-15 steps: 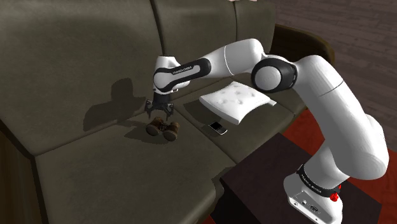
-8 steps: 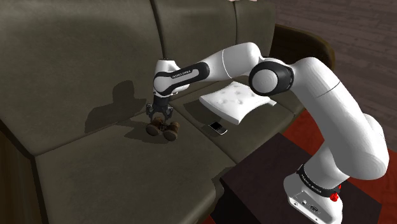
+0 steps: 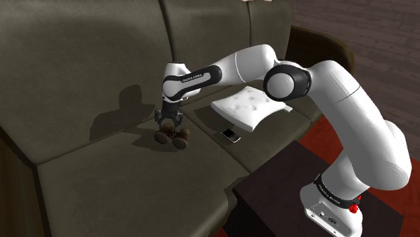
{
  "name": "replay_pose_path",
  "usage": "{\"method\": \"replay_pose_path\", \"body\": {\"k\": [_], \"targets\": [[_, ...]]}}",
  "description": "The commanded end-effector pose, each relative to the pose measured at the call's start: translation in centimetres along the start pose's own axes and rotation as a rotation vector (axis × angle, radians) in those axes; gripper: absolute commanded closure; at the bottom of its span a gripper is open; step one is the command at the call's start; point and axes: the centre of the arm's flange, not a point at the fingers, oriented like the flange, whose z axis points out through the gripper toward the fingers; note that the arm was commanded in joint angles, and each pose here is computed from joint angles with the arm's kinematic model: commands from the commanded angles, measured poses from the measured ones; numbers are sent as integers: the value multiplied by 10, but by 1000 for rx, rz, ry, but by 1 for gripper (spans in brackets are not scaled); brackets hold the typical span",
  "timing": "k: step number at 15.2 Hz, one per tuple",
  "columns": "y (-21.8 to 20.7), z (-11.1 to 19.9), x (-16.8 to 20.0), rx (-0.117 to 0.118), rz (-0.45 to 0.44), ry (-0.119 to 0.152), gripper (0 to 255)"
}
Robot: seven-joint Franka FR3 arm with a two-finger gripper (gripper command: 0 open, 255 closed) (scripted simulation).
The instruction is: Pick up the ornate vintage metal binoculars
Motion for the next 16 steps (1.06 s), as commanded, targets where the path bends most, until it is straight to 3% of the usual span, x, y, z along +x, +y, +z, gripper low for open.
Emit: {"method": "replay_pose_path", "body": {"k": [1,16], "targets": [[-1,-7,-2,0,0,-1,255],[-10,-74,-17,0,0,-1,255]]}}
